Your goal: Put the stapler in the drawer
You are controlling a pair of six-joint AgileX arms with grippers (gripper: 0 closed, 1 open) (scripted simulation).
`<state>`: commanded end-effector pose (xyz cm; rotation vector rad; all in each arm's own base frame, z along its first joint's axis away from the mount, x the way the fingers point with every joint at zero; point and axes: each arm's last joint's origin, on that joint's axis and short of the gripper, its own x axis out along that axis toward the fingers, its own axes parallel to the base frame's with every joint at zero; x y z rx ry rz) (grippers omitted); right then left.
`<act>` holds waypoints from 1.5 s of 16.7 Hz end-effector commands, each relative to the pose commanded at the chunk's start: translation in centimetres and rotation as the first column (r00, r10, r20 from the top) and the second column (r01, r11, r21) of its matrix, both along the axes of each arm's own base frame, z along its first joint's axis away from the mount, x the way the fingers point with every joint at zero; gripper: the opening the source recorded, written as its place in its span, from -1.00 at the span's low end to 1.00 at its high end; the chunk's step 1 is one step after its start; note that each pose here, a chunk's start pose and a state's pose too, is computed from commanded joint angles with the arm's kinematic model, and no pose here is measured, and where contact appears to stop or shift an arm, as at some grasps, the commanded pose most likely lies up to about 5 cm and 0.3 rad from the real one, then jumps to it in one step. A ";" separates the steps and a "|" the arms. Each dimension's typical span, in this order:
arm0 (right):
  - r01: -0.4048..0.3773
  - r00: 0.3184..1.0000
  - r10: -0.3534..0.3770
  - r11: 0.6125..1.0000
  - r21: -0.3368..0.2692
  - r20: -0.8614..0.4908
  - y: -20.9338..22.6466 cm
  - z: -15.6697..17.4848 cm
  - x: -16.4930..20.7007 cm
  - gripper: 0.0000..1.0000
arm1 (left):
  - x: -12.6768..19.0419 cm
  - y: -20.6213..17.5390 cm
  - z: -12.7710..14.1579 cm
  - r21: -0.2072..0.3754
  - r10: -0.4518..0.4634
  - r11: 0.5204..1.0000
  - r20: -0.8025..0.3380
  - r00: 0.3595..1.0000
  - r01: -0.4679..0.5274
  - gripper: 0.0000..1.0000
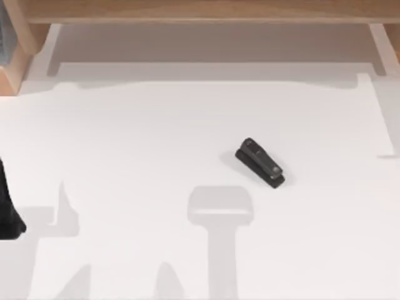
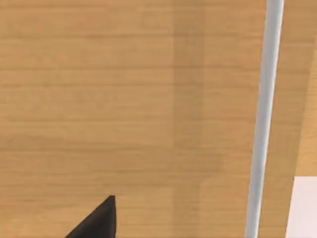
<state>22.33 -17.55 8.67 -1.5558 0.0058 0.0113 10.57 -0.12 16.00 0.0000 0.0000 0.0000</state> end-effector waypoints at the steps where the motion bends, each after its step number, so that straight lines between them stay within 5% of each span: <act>1: -0.018 1.000 0.018 1.000 0.014 -0.005 0.4 0.2 0.1 1.00 | 0.0 0.0 0.0 0.000 0.000 1.000 0.000 1.000 0.000 1.00; 5: -0.158 0.984 0.168 0.975 0.157 -0.055 3.2 1.3 1.2 1.00 | 0.0 0.0 0.0 0.000 0.000 1.000 0.000 1.000 0.000 1.00; 10: -0.284 0.910 0.385 0.851 0.443 -0.156 7.7 3.3 5.4 1.00 | 0.0 0.0 0.0 0.000 0.000 1.000 0.000 1.000 0.000 1.00; 13: -0.219 0.841 0.470 0.748 0.626 -0.268 10.9 4.4 9.3 1.00 | 0.0 0.0 0.0 0.000 0.000 1.000 0.000 1.000 0.000 1.00; 16: -0.040 0.744 0.519 0.663 0.747 -0.421 14.9 5.4 13.1 1.00 | 0.0 0.0 0.0 0.000 0.000 1.000 0.000 1.000 0.000 1.00; 20: 0.282 0.559 0.512 0.622 0.730 -0.652 21.4 6.6 17.2 1.00 | 0.0 0.0 0.0 0.000 0.000 1.000 0.000 1.000 0.000 1.00; 25: 0.588 0.286 0.370 0.660 0.467 -0.884 30.1 8.2 19.2 1.00 | 0.0 0.0 0.0 0.000 0.000 1.000 0.000 1.000 0.000 1.00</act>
